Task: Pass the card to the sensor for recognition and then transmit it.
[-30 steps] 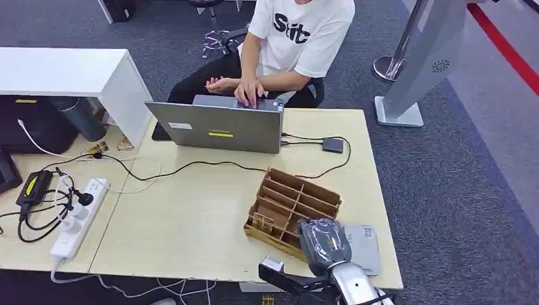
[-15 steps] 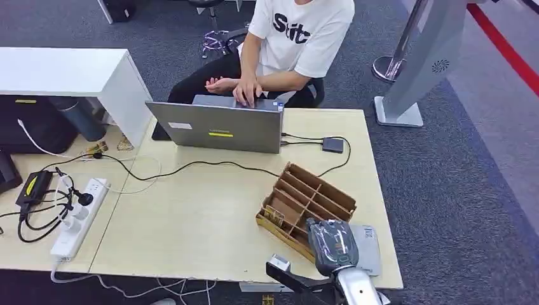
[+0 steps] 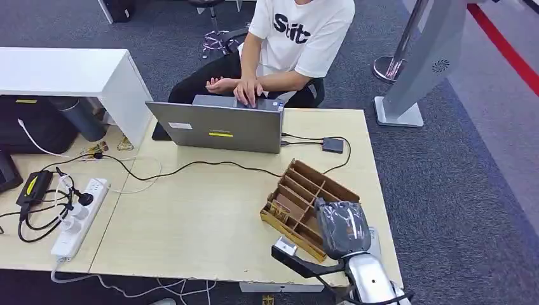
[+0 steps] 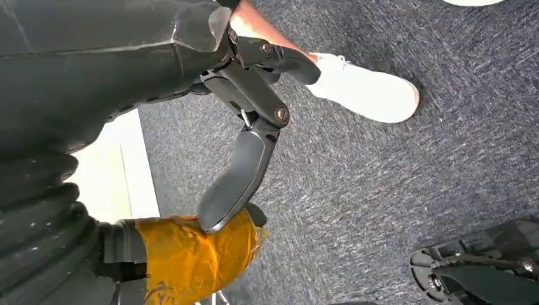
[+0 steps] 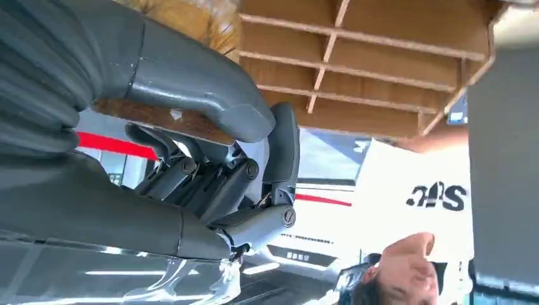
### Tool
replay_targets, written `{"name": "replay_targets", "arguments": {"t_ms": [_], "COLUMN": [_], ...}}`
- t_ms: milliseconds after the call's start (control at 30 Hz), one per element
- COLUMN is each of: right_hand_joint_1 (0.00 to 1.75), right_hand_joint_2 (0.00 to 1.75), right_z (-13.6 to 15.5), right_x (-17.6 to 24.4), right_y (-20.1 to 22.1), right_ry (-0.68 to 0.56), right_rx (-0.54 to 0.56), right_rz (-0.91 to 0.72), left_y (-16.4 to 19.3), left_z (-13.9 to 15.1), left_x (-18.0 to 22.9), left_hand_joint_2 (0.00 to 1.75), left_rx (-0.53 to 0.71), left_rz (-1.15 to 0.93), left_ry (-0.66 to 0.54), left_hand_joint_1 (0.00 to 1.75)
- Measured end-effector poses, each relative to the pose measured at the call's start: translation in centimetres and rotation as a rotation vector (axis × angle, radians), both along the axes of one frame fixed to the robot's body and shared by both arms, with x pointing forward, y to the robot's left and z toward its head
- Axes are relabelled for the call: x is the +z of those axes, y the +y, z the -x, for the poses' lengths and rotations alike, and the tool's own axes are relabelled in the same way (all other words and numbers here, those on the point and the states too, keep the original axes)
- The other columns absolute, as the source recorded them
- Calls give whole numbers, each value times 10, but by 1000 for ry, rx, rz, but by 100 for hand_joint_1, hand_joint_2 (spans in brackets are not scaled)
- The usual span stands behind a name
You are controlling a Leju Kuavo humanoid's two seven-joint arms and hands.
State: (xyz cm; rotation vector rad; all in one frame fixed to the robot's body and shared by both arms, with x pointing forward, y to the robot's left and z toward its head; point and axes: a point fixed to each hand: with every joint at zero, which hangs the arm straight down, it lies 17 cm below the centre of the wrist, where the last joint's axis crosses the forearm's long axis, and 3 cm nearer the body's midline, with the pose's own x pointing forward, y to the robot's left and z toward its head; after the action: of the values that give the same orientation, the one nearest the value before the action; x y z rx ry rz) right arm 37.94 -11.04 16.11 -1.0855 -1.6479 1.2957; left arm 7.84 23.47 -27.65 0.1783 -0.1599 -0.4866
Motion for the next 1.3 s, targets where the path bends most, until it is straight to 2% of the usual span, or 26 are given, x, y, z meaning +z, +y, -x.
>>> {"name": "replay_targets", "arguments": {"t_ms": [267, 567, 767, 867, 967, 1167, 1300], "right_hand_joint_1": [175, 175, 175, 175, 175, 175, 175], "right_hand_joint_2": [175, 175, 175, 175, 175, 175, 175], "right_z": [4, 7, 1, -14, -43, -99, -118], "right_x": [37, 57, 96, 126, 161, 207, 224], "right_y": [0, 2, 9, 18, 26, 22, 23], "right_ry": [-113, -163, -209, -207, -192, -162, -156], "right_rx": [10, 31, 90, 133, 152, 115, 97], "right_rz": [-51, -72, -179, -252, -319, -423, -449], "left_y": [0, 0, -1, 0, 0, 1, 1], "left_z": [0, 1, 1, -1, -3, -7, -7], "left_x": [0, 0, 0, 0, 0, 1, 1], "left_hand_joint_2": [175, 175, 175, 175, 175, 175, 175], "left_rx": [0, 0, -23, -48, -84, -140, -161], "left_rz": [1, 0, -2, -3, -6, -15, -15], "left_ry": [-1, 3, 6, 4, 7, 7, 6], "left_hand_joint_1": [0, 0, 0, 0, 0, 0, 0]}}
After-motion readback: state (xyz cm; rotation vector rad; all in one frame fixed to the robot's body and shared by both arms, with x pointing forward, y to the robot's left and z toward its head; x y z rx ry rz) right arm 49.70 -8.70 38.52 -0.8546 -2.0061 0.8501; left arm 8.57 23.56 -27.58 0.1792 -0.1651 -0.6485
